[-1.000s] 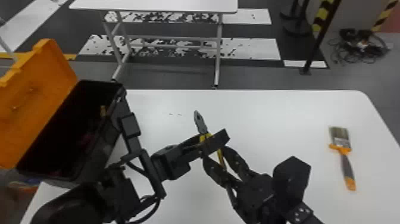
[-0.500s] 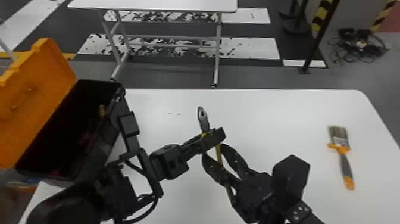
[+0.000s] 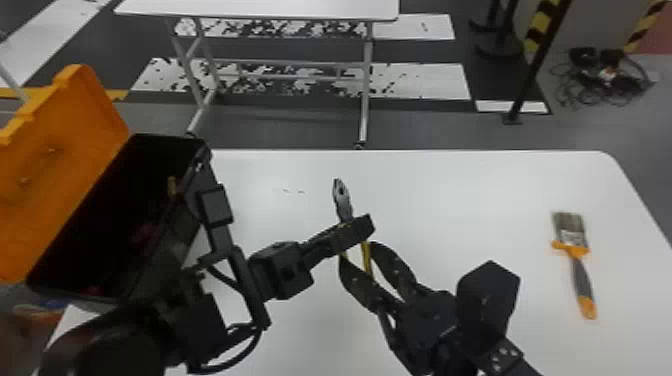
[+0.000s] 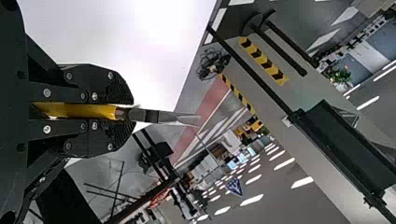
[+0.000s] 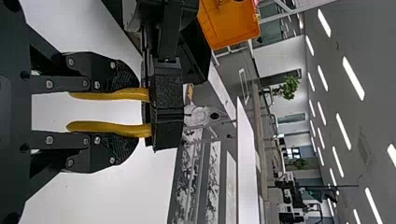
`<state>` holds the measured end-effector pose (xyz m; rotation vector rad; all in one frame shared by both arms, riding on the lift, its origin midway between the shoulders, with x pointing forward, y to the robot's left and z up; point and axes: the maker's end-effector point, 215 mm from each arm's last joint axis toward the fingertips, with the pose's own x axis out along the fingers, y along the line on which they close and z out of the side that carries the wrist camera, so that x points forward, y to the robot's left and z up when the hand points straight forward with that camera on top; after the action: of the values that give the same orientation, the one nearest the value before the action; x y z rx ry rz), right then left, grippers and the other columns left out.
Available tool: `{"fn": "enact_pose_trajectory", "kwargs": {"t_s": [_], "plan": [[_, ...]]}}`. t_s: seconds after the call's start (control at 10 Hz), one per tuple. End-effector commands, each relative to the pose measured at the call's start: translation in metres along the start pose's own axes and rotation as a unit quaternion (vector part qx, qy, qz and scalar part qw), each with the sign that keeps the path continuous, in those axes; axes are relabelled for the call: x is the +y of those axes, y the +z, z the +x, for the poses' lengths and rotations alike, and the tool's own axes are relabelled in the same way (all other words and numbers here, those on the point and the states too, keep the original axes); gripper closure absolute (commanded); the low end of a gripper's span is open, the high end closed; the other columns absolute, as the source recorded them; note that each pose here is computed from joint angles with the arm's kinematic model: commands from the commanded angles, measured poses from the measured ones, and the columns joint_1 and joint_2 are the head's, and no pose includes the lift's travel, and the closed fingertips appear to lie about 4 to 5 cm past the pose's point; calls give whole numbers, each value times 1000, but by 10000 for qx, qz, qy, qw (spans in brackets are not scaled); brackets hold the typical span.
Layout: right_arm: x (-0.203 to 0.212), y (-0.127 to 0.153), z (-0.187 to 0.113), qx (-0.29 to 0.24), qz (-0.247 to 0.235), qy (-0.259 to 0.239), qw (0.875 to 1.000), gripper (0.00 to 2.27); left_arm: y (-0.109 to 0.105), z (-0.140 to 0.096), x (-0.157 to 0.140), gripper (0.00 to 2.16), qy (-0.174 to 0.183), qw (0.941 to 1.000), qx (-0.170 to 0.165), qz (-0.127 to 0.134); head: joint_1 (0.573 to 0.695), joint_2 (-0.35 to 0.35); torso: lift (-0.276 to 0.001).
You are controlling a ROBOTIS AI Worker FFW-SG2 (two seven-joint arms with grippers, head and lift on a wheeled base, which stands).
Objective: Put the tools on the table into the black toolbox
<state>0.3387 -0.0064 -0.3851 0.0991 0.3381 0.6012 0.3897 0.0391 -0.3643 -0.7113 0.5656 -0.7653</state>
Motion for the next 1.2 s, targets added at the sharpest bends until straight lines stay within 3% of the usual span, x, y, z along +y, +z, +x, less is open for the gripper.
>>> {"fn": "enact_pose_trajectory", "kwargs": {"t_s": [0.0, 0.1, 0.2, 0.4, 0.7, 0.9, 1.1], "plan": [[-2, -5, -2, 42, 39, -70, 10000, 694, 4, -3, 3, 2064, 13, 10000, -39, 13, 695, 53, -75], [-3, -8, -4, 70, 52, -99, 9999, 319, 5, -6, 6, 2064, 36, 10000, -26, 22, 695, 51, -75], [-4, -9, -6, 67, 83, -111, 9999, 218, 7, -8, 8, 2064, 67, 10000, -35, 18, 695, 54, -75], [-7, -7, -11, -15, 157, -139, 9998, 198, 16, -18, 19, 2064, 225, 9996, -122, 84, 695, 62, -75], [-39, -21, -31, 33, 366, -390, 9986, 198, 68, -65, 60, 2064, 793, 9946, -560, 359, 695, 103, -75], [-63, -21, -48, -99, 384, -591, 9975, 198, 102, -98, 80, 2064, 1144, 9884, -837, 550, 695, 135, -75], [-84, -13, -62, -408, 395, -753, 9955, 198, 124, -130, 106, 2064, 1653, 9779, -1004, 790, 695, 168, -75]]}}
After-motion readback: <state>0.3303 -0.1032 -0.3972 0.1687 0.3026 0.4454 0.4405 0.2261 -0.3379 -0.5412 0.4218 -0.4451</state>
